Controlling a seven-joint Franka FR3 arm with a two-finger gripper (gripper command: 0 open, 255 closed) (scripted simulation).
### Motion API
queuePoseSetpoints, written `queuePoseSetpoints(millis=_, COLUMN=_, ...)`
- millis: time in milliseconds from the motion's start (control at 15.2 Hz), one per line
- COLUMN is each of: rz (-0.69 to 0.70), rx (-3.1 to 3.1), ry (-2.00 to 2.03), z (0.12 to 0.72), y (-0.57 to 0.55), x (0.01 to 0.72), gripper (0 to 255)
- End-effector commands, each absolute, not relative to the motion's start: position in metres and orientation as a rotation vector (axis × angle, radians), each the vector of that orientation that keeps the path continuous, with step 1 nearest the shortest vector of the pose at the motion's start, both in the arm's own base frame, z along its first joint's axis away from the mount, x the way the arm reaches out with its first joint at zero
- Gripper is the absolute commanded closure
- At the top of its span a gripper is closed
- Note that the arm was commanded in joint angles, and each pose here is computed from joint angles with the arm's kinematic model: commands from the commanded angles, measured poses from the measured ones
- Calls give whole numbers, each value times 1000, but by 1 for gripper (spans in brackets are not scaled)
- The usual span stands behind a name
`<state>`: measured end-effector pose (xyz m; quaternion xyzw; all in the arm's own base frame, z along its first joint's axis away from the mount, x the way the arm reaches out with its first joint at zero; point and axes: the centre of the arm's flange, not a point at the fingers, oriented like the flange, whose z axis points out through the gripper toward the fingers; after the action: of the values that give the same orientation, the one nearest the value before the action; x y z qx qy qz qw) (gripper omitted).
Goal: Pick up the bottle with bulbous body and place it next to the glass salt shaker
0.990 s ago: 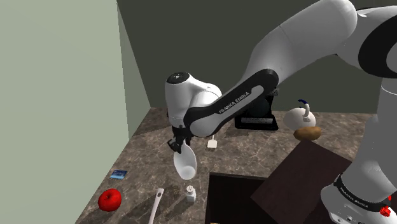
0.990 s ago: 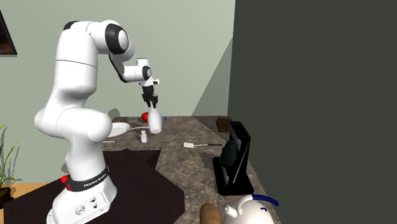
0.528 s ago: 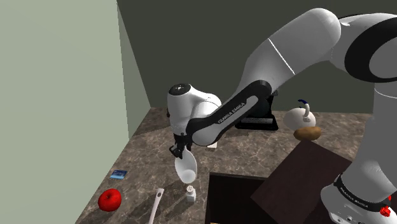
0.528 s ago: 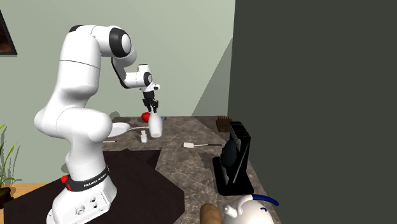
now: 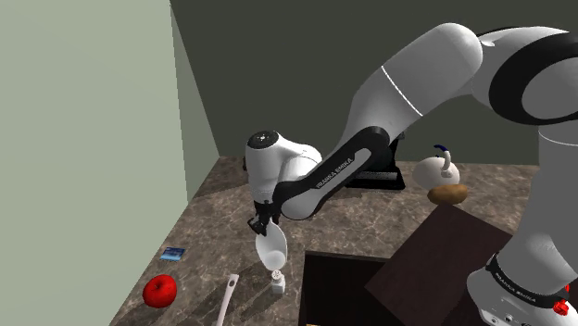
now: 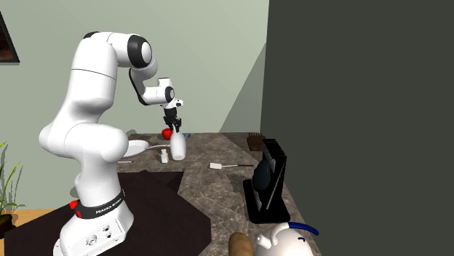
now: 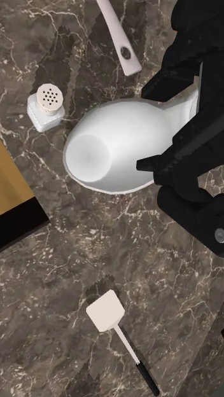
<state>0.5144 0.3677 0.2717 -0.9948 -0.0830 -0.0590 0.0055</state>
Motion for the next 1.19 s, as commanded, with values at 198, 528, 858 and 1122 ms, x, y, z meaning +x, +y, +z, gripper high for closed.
queuePoseSetpoints(millis=198, rz=-186, rx=-3114, ry=-260, z=272, y=368, x=515, gripper=0)
queuePoseSetpoints(millis=528, rz=-186, rx=-3114, ry=-260, z=272, y=368, x=515, gripper=0)
queuePoseSetpoints(millis=858, rz=-186, rx=-3114, ry=-260, z=321, y=367, x=509, gripper=0)
queuePoseSetpoints(millis=1122, rz=-186, rx=-3114, ry=-260, z=321, y=367, x=509, gripper=0)
